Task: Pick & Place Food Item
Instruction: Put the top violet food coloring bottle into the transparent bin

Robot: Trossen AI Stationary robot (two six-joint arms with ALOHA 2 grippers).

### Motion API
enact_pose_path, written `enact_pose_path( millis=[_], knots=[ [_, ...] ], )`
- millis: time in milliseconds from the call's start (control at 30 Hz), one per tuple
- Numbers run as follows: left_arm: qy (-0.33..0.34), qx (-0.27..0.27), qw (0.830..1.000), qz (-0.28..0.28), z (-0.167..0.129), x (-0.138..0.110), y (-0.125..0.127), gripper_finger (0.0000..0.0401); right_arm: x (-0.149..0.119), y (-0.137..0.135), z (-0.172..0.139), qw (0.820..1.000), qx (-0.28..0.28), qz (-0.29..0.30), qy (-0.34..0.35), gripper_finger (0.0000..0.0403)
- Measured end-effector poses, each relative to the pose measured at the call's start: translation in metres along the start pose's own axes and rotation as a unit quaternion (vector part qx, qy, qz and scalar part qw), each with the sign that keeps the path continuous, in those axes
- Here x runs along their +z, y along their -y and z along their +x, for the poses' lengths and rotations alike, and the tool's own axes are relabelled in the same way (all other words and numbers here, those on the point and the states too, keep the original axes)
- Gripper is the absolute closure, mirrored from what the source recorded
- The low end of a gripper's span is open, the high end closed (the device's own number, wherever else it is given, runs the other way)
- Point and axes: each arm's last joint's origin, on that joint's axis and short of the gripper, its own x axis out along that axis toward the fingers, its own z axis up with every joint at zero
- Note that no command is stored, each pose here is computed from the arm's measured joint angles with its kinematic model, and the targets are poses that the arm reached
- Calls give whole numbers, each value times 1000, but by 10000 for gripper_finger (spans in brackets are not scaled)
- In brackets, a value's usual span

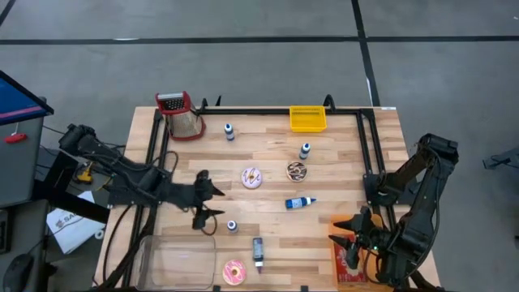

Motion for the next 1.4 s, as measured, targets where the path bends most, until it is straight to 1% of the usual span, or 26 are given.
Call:
enact_pose_path(
  millis=[100, 200, 300, 367, 500, 600, 800, 933, 1033, 1100, 1200, 1300, 1400],
  knots=[
    [-35, -35, 999, -10, 14, -2, -1, 132, 1, 0, 1, 1000, -2, 0, 0, 205],
    [-67, -74, 995, -10, 29, -6, 6, 134, 3, 1, 1, 1000, -2, 2, -1, 205],
    [-104, -90, 990, 5, 37, -5, 17, 134, 6, 2, -2, 1000, 3, 6, -2, 205],
    [-119, -92, 988, 34, 39, 1, 26, 135, 8, 3, -4, 1000, 6, 8, -2, 205],
    [-156, -54, 980, 114, 38, 14, 41, 141, 9, 4, -5, 1000, 9, 3, -2, 205],
    [-178, -41, 972, 145, 43, 24, 50, 147, 9, 3, -5, 1000, 11, 1, -3, 205],
    [-245, -71, 954, 155, 70, 32, 61, 158, 6, 3, -10, 1000, 21, -2, -5, 205],
    [-266, -76, 945, 172, 84, 39, 66, 175, 6, 2, -10, 1000, 23, -1, -6, 205],
    [-265, -73, 944, 183, 87, 45, 66, 190, 5, 2, -10, 1000, 23, -2, -6, 205],
    [-268, -69, 944, 181, 87, 46, 62, 199, 5, 2, -10, 1000, 26, -6, -6, 205],
    [-286, -58, 940, 179, 87, 45, 56, 208, 5, 0, -10, 999, 32, -10, -7, 205],
    [-286, -53, 941, 174, 88, 46, 54, 210, 5, -2, -10, 999, 36, -10, -7, 205],
    [-283, -34, 941, 180, 88, 46, 53, 203, 4, -2, -11, 999, 40, -13, -8, 205]
  ],
)
